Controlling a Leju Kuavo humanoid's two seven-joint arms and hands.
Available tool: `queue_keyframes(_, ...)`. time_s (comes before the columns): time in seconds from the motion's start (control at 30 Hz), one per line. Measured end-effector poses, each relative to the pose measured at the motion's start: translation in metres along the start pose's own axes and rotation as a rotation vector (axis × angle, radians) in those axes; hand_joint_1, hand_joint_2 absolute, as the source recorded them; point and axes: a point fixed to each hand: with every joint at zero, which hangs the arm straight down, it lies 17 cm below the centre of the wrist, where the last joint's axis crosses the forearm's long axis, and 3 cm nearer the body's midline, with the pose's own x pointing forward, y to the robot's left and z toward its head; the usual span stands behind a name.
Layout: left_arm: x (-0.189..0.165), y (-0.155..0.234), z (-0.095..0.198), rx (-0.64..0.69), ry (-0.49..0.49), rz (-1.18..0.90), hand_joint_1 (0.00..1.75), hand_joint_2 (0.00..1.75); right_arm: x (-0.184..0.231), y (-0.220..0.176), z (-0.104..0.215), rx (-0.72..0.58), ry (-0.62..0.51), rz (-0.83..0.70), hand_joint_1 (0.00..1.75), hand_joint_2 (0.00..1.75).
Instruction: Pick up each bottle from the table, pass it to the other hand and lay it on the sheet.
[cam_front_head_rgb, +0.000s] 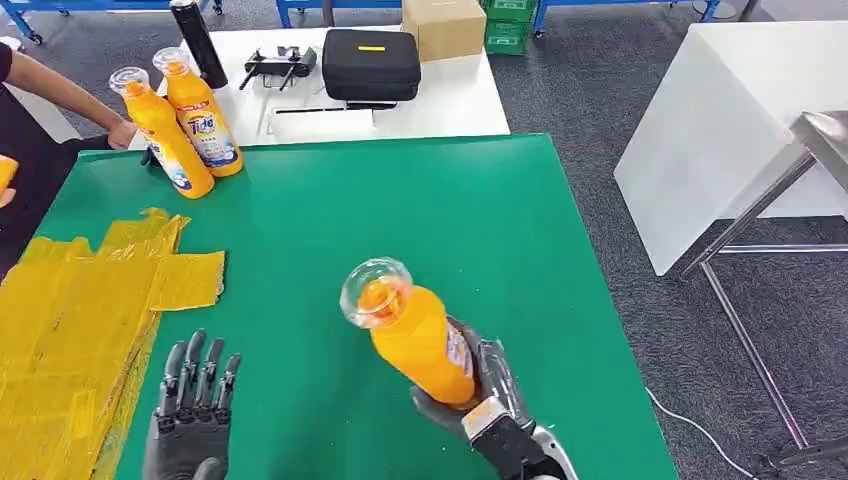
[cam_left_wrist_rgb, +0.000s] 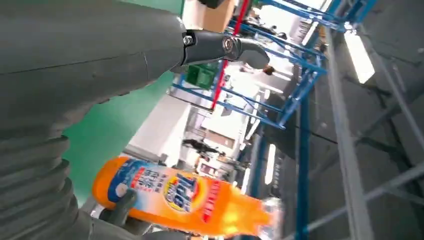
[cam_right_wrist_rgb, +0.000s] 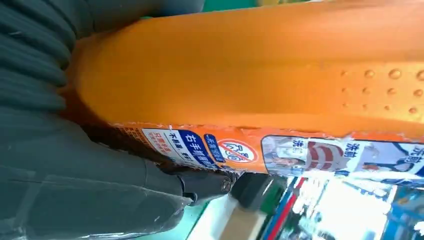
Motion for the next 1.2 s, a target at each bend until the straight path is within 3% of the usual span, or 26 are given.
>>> queue_keyframes(0.17, -0.019, -0.038, -0.023, -0.031, -0.011, -0.131, 0.0, 1.75, 0.002, 0.039, -0.002, 0.078, -0.002, -0.053, 1.75, 1.75)
queue_keyframes(0.27, -0.034, -0.057, -0.031, -0.08, 0.024, -0.218, 0.0, 1.75, -0.009, 0.082, 0.002, 0.237, 0.028, -0.03, 1.75, 1.75)
queue_keyframes(0.37, -0.042, -0.07, -0.031, -0.12, 0.033, -0.243, 0.0, 1.75, -0.012, 0.112, 0.007, 0.315, 0.039, -0.035, 1.75, 1.75)
queue_keyframes(0.73, -0.053, -0.082, -0.026, -0.203, 0.043, -0.316, 0.0, 1.75, -0.025, 0.131, 0.015, 0.385, 0.073, -0.058, 1.75, 1.75)
queue_keyframes(0.77, -0.054, -0.082, -0.025, -0.207, 0.046, -0.318, 1.75, 1.75, -0.026, 0.132, 0.015, 0.39, 0.076, -0.06, 1.75, 1.75)
queue_keyframes(1.2, -0.06, -0.078, -0.019, -0.236, 0.059, -0.332, 1.75, 1.75, -0.039, 0.144, 0.022, 0.436, 0.104, -0.061, 1.75, 1.75)
